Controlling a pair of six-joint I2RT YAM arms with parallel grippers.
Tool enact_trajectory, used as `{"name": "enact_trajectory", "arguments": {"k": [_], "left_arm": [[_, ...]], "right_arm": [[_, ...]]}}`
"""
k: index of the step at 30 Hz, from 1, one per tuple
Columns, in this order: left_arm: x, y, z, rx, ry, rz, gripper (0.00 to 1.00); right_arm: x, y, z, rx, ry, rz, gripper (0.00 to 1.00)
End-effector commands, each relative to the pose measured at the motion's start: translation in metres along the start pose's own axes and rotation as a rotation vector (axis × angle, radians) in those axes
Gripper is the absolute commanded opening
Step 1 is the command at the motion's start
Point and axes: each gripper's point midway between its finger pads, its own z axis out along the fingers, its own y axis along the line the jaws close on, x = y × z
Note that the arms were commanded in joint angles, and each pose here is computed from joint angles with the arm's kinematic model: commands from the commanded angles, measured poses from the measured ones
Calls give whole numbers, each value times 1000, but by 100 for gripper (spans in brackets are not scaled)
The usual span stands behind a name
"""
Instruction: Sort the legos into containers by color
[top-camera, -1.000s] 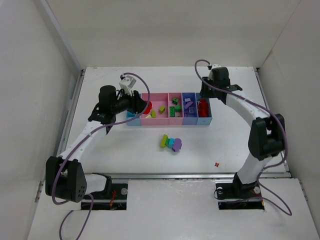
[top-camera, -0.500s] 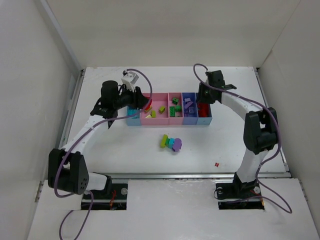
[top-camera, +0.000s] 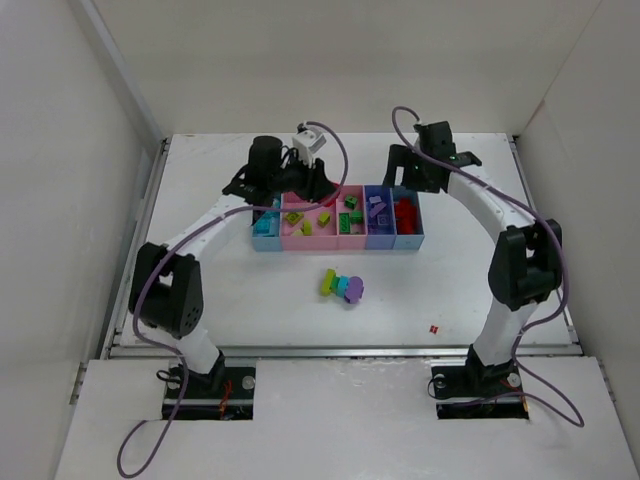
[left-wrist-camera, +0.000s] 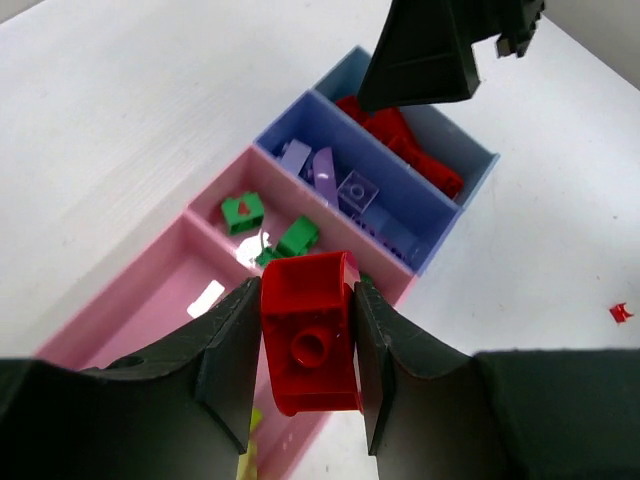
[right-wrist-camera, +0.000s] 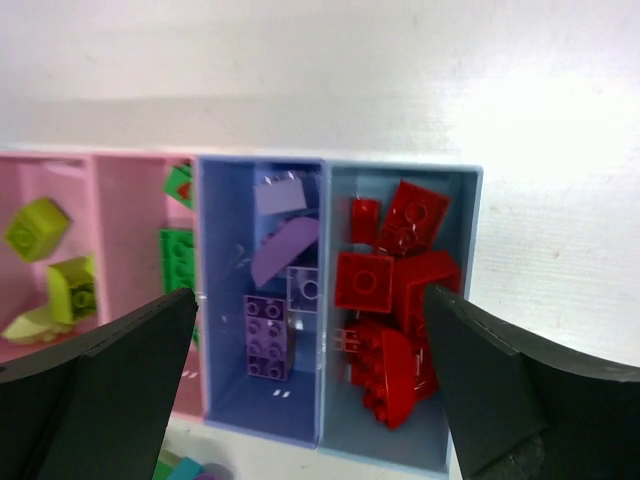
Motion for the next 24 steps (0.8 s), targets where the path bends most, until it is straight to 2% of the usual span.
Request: {"name": "enact_trajectory", "arguments": {"k": [1, 2, 4, 5, 6, 7, 8, 10, 11, 12, 17, 18, 19, 21, 24], "left_arm": [[-33, -14, 24, 80, -52, 56, 0], [-53, -28, 34, 118, -82, 87, 0], [-50, -34, 62, 150, -71, 74, 0], [-69, -49, 73, 175, -101, 96, 0], [-74, -53, 83, 181, -115, 96, 0], [-76, -56, 94, 179, -124, 89, 0], [-67, -53, 113, 170, -113, 36, 0], [-78, -62, 133, 143, -145, 5, 0], [-64, -59, 152, 132, -123, -31, 0], [-74, -72, 161, 125, -150, -79, 0], [-58, -97, 199, 90, -160, -198, 0], [-51, -96, 205, 69, -154, -201, 0], [-38, -86, 212, -31, -155, -253, 0], [-35, -84, 212, -44, -148, -256, 0], [-24, -87, 219, -41, -127, -243, 16]], "right_arm": [[-59, 18, -65, -34, -161, -25, 100], [-64, 18, -74, -28, -179, -25, 100], [-79, 11, -103, 9, -254, 5, 100], [-83, -1, -111, 46, -279, 41, 100], [-87, -32, -120, 140, -305, 108, 100], [-74, -54, -119, 178, -281, 165, 100], [-74, -69, -133, 195, -309, 239, 100], [-63, -107, -143, 262, -310, 321, 100], [-50, -109, -149, 275, -306, 323, 100], [-38, -117, -148, 312, -294, 326, 100], [-22, -128, -174, 385, -337, 332, 100], [-20, -130, -181, 396, -352, 333, 100], [-18, -133, -193, 415, -384, 336, 100], [-14, -134, -194, 419, -379, 324, 100], [-18, -135, -200, 426, -400, 299, 100]]}}
